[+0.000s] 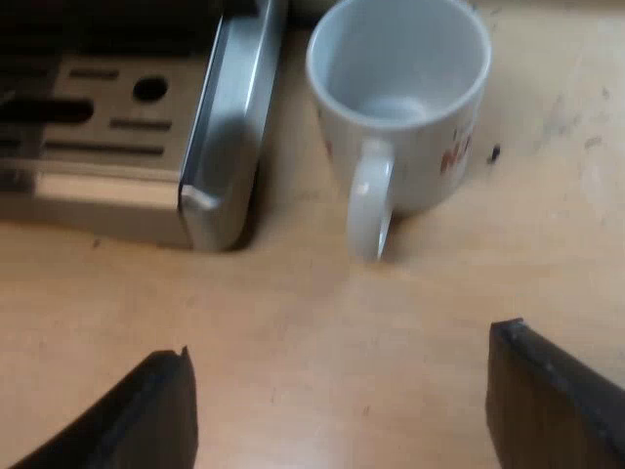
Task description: Remove mug from coffee machine
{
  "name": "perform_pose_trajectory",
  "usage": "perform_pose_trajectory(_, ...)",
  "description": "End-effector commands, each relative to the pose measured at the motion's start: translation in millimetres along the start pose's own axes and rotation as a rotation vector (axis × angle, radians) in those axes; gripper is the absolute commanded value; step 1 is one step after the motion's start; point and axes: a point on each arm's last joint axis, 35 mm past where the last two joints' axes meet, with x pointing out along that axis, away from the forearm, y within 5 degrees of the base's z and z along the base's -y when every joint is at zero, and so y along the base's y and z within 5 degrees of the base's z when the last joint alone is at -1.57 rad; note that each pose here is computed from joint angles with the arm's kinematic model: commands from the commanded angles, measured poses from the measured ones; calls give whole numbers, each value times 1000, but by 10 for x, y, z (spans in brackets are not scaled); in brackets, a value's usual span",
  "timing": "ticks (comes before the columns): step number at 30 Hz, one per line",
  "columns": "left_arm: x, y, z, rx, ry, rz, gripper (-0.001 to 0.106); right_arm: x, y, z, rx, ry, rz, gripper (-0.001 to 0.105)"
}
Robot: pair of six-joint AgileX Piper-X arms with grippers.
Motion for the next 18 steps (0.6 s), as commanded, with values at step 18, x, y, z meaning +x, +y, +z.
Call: perform_pose_trajectory(18,-25,-145,653,-52,21,292,80,-353,-115,807,-35,128,36,65)
